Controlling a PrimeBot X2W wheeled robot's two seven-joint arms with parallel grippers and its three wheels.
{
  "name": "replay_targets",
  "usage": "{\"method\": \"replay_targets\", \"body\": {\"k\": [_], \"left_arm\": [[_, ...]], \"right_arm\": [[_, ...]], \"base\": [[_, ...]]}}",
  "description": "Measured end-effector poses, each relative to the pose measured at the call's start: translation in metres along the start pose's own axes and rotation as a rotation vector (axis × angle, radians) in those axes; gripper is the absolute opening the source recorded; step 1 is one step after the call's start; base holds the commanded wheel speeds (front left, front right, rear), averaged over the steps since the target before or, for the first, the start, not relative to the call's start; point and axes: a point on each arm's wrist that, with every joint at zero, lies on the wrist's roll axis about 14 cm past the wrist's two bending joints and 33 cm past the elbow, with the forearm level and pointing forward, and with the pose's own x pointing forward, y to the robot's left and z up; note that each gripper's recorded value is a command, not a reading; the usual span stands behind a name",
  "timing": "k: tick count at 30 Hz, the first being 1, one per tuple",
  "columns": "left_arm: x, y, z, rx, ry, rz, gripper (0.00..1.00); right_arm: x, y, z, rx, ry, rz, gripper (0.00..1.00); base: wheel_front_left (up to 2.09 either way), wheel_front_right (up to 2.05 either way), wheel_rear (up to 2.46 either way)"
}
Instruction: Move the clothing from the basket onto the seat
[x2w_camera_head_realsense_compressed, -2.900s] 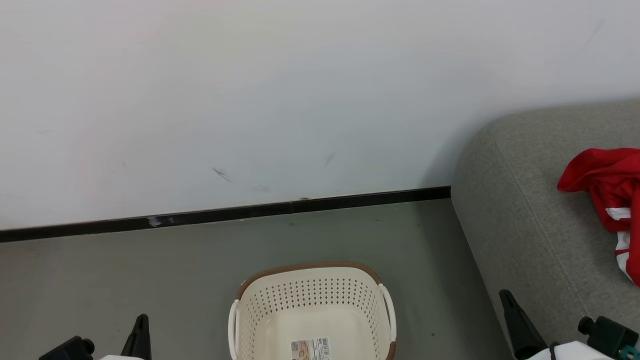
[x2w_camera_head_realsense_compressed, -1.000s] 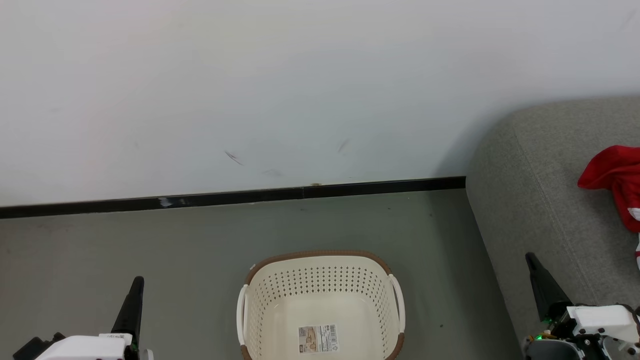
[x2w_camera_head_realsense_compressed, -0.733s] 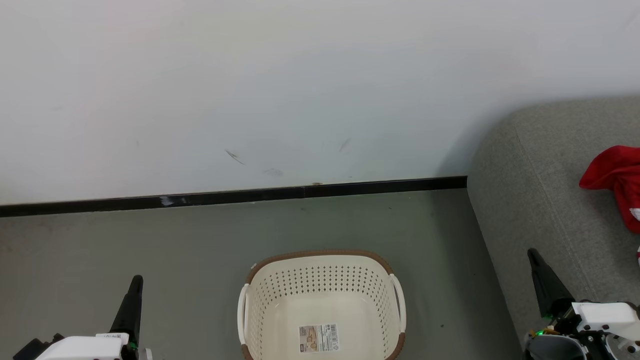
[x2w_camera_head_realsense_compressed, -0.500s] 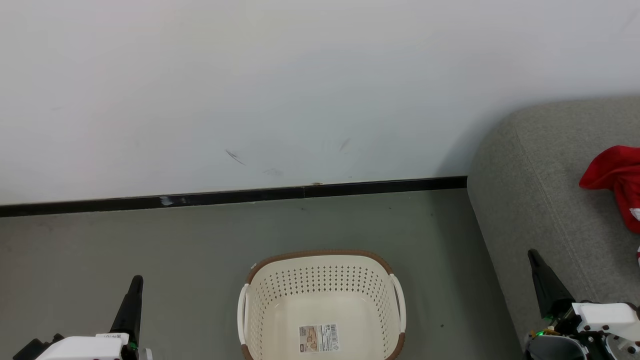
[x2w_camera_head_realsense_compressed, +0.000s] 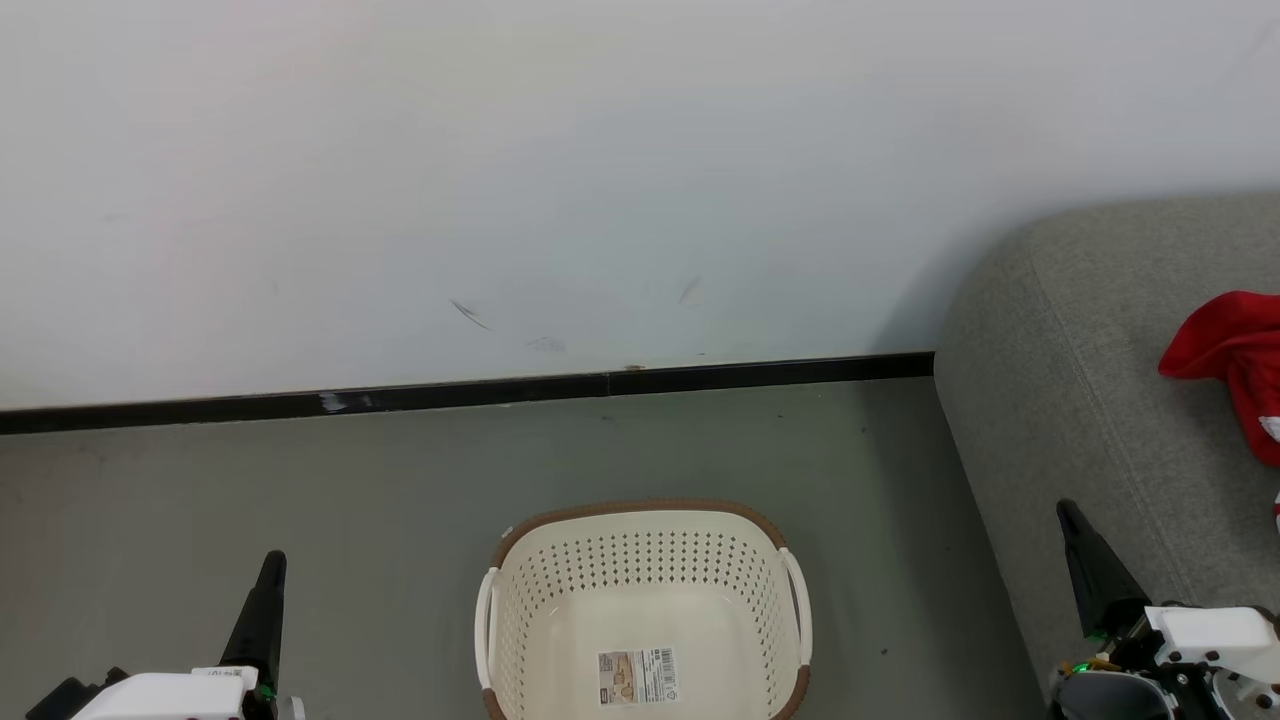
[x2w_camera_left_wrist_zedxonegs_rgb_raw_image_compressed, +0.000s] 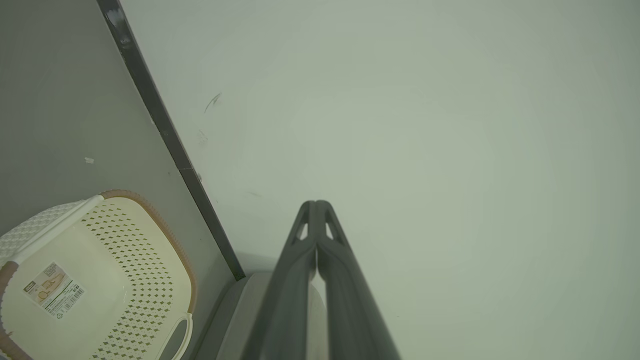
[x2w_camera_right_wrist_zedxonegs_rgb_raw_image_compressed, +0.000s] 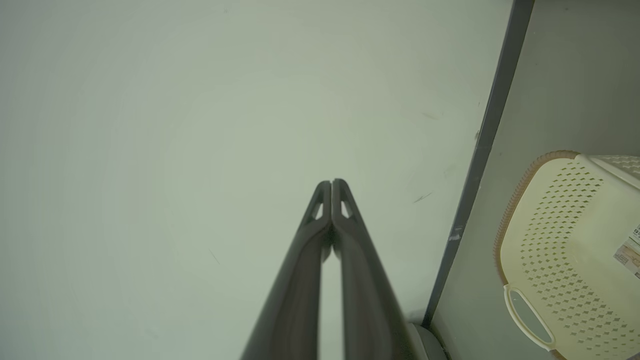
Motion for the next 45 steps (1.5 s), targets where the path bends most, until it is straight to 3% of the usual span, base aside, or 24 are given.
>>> {"method": "replay_targets", "body": {"k": [45], "left_arm": [[-0.0001, 0.0007, -0.0001, 0.0, 0.0, 0.002, 0.0]], "right_arm": [[0.0, -0.0004, 0.0013, 0.002, -0.005, -0.001, 0.0]], "base": [[0.0, 0.0, 0.0]]}}
